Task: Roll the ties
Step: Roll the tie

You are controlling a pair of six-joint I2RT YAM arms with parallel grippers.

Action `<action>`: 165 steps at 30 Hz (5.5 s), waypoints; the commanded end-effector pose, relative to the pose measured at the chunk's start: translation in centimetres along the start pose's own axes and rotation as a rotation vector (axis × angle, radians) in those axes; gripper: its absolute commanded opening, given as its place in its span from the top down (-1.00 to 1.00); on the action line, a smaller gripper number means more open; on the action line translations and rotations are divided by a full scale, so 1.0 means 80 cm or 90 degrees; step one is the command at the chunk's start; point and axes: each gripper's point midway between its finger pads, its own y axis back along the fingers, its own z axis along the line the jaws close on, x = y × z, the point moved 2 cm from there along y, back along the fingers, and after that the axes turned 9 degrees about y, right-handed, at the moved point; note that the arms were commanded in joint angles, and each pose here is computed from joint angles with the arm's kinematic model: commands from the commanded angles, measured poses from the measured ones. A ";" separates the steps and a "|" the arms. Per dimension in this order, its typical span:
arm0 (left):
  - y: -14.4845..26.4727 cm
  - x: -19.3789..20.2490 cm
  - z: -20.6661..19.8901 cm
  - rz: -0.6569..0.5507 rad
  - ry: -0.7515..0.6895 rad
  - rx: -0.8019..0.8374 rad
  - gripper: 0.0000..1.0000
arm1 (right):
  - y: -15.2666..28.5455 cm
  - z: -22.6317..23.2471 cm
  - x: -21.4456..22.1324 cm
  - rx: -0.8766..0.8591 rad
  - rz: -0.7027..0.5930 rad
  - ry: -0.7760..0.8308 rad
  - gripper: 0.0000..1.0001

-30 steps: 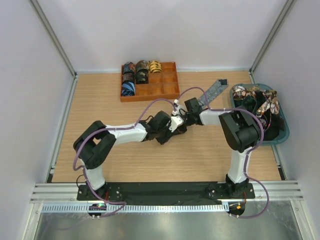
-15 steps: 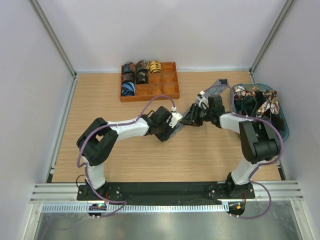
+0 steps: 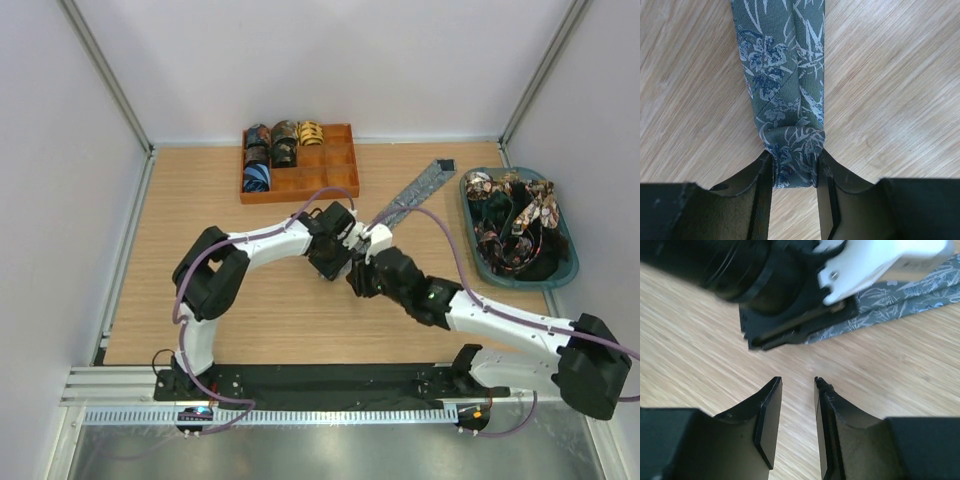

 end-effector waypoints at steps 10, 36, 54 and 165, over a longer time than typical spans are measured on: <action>-0.006 0.050 0.012 0.187 0.034 -0.022 0.45 | 0.004 0.104 0.009 0.150 -0.033 0.384 0.17; 0.008 0.057 0.000 0.258 0.047 0.011 0.42 | -0.129 0.110 0.057 0.350 0.250 0.740 -0.30; 0.018 0.056 0.005 0.272 0.046 -0.014 0.42 | -0.145 0.081 0.105 0.316 0.362 0.724 -0.04; 0.015 0.025 -0.014 -0.306 -0.149 0.057 -0.78 | -0.130 0.002 0.050 -0.481 0.170 -0.320 0.67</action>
